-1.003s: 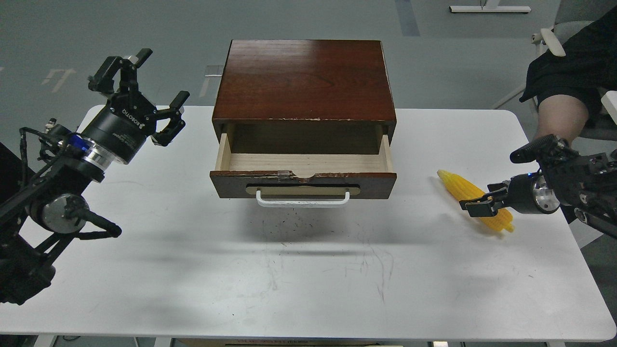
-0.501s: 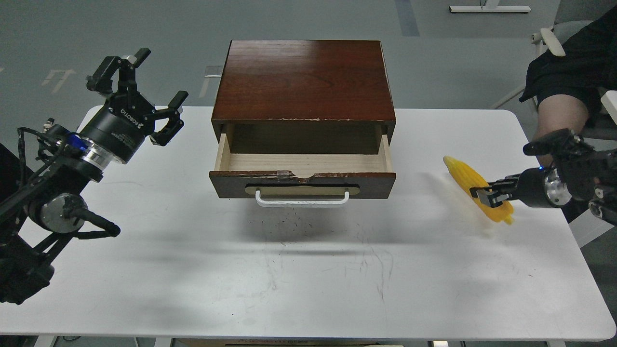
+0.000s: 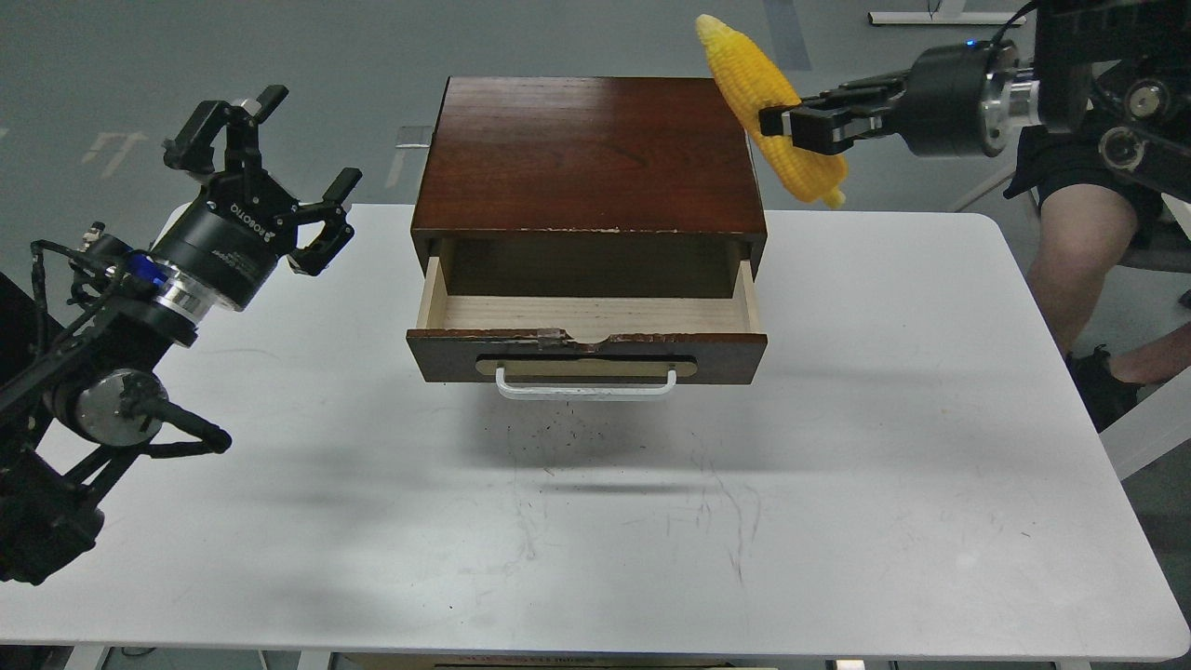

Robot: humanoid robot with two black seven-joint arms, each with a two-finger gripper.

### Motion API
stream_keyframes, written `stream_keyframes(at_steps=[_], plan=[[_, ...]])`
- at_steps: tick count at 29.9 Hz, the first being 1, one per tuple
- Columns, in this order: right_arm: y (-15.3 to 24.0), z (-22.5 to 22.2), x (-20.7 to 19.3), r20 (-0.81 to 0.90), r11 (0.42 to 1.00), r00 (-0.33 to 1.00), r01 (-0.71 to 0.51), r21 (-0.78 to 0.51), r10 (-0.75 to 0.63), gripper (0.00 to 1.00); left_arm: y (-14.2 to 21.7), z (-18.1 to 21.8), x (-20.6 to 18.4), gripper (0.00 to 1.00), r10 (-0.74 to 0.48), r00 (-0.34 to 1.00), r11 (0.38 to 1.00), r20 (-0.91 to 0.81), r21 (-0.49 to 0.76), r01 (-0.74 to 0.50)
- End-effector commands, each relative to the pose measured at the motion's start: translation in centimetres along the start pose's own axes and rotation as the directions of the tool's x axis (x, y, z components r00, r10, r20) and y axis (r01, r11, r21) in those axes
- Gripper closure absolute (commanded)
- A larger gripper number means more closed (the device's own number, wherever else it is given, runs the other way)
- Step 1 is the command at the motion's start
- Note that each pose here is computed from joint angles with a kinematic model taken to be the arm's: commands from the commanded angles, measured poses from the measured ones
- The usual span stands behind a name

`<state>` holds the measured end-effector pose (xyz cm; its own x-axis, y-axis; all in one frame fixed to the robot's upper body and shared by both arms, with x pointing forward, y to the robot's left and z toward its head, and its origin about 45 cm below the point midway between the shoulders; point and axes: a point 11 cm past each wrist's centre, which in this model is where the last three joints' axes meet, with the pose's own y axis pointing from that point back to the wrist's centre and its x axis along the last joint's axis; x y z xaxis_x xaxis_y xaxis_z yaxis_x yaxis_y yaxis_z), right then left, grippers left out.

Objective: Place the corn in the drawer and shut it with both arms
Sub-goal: 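Lift the corn with the right gripper and carry it over the open drawer, then lower the corn into the drawer, open the right gripper, withdraw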

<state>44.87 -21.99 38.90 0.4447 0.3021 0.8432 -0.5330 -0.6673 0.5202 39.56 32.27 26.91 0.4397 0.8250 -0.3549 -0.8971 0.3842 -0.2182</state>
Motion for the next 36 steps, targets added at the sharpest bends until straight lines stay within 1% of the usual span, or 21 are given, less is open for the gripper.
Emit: stream_keyframes(at_steps=[1,2,5,8,11,13,17,23,25,26,29,31,32,33,34,35,36], plan=[[-3.5,-4.5,1.9,-0.229,0.992,0.967,0.122,0.033,-0.112,0.94,0.0,0.0,0.0,0.02,0.001,1.0,1.0,0.001,-0.001,-0.001],[-4.5,-5.7,1.9,-0.309,0.985,0.939,0.168,0.027,-0.151,0.94,0.0,0.0,0.0,0.02,0.0,1.0,1.0,0.002,0.0,0.0],[-5.7,-7.2,1.9,-0.397,0.978,0.901,0.204,0.031,-0.176,0.94,0.0,0.0,0.0,0.02,0.0,1.0,1.0,0.002,0.0,0.0],[-7.7,-9.9,1.5,-0.554,0.962,0.806,0.269,0.034,-0.206,0.94,0.0,0.0,0.0,0.02,0.002,1.0,1.0,0.003,0.0,-0.002],[-8.6,-10.4,0.8,-0.617,0.955,0.755,0.297,0.022,-0.221,0.94,0.0,0.0,0.0,0.02,0.002,1.0,1.0,0.003,0.0,-0.002],[-9.6,-10.9,-0.3,-0.677,0.947,0.705,0.318,0.032,-0.214,0.94,0.0,0.0,0.0,0.02,0.002,1.0,1.0,0.003,0.0,-0.002],[-10.6,-11.0,-1.9,-0.712,0.939,0.67,0.34,0.046,-0.208,0.94,0.0,0.1,0.1,0.02,0.002,1.0,1.0,0.004,0.0,-0.002],[-12.2,-10.7,-3.2,-0.712,0.94,0.673,0.336,0.054,-0.199,0.92,0.1,0.0,0.1,0.02,0.003,1.0,1.0,0.003,0.001,-0.003],[-12.8,-10.6,-3.8,-0.707,0.939,0.678,0.339,0.059,-0.2,0.82,0.0,0.1,0.1,0.02,0.0,1.0,1.0,0.005,0.0,0.0],[-12.9,-10.6,-4.0,-0.706,0.938,0.679,0.341,0.06,-0.201,0.79,0.0,0.1,0.1,0.02,0.0,1.0,1.0,0.005,0.0,0.0],[-13.3,-10.8,-4.7,-0.701,0.935,0.685,0.347,0.071,-0.201,0.62,0.0,0.1,0.1,0.02,0.001,1.0,1.0,0.003,0.0,-0.001],[-13.3,-10.8,-4.9,-0.698,0.934,0.687,0.349,0.075,-0.201,0.54,0.0,0.1,0.1,0.02,0.0,1.0,1.0,0.005,0.0,0.0],[-13.4,-10.8,-4.9,-0.697,0.934,0.689,0.348,0.076,-0.2,0.44,0.1,0.0,0.1,0.02,0.0,1.0,1.0,0.002,0.001,0.0],[-13.4,-10.9,-4.8,-0.697,0.935,0.69,0.345,0.08,-0.195,0.37,0.1,0.0,0.1,0.02,-0.001,1.0,1.0,0.004,0.003,0.001],[-13.4,-10.9,-4.8,-0.697,0.936,0.691,0.342,0.082,-0.192,0.35,0.1,0.0,0.1,0.02,0.0,1.0,1.0,0.004,0.001,0.0],[-13.4,-10.9,-4.8,-0.696,0.937,0.693,0.338,0.085,-0.187,0.29,0.1,0.0,0.1,0.02,-0.001,1.0,1.0,0.004,0.003,0.001],[-13.3,-10.9,-4.7,-0.696,0.938,0.694,0.336,0.086,-0.185,0.25,0.1,0.0,0.1,0.02,-0.001,1.0,1.0,0.004,0.003,0.001]])
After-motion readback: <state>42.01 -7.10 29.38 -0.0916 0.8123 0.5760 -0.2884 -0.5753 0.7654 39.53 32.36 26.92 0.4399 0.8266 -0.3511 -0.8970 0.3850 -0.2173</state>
